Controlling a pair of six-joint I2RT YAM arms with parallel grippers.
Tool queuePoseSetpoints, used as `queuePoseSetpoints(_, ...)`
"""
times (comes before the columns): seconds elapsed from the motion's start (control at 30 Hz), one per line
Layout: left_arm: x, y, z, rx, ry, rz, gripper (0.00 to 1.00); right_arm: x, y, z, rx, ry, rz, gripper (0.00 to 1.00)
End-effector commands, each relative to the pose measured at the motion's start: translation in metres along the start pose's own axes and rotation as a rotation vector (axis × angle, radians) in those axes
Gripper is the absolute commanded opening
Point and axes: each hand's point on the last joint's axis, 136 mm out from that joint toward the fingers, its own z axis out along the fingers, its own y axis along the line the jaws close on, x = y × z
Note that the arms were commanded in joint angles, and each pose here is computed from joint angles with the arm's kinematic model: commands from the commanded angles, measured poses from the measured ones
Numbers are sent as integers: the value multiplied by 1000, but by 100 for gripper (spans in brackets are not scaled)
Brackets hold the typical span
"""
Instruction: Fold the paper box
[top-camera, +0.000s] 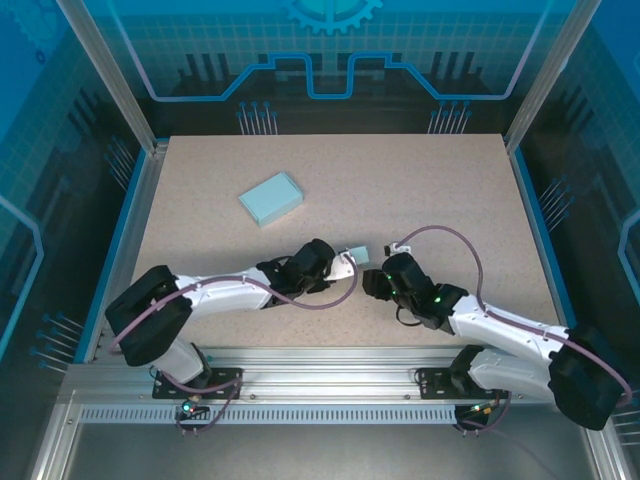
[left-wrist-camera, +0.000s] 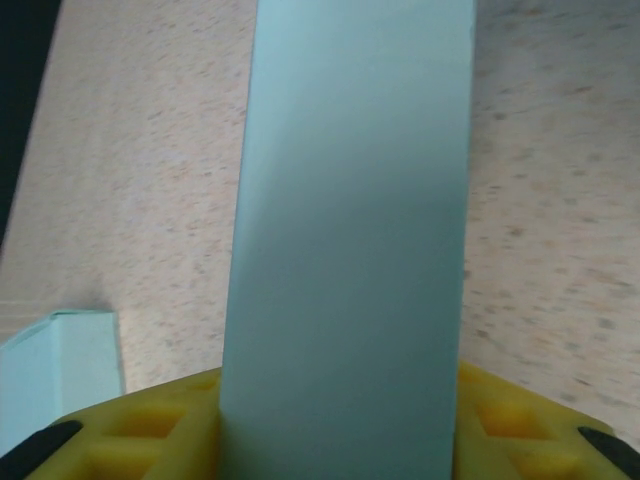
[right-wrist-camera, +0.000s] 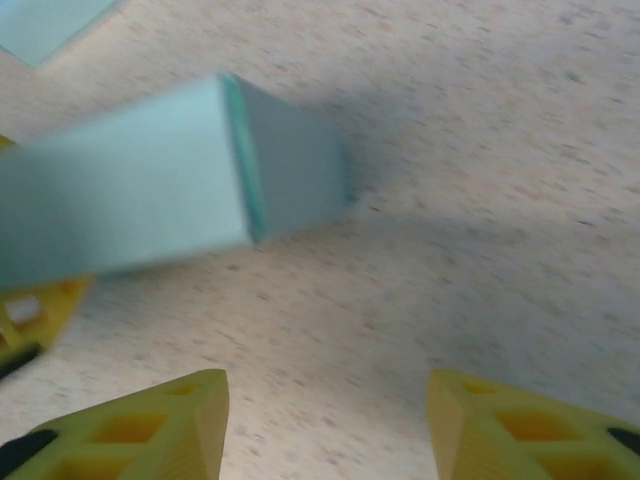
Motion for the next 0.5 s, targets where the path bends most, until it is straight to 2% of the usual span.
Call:
queuePoseSetpoints(0.0, 5, 24, 16, -155, 40, 41, 34, -10, -23, -20, 102, 41, 7, 64)
queuePoseSetpoints(0.2, 1, 41, 43, -222, 15, 67, 34, -36, -45, -44, 182, -26, -18, 87)
queuePoseSetpoints(0.4, 27, 56, 77, -244, 140, 104, 34, -44, -48, -58, 188, -62, -30, 100)
queuePoseSetpoints(0.47, 34, 57, 85, -238, 174, 98, 35, -45, -50, -60, 194, -69, -26, 100)
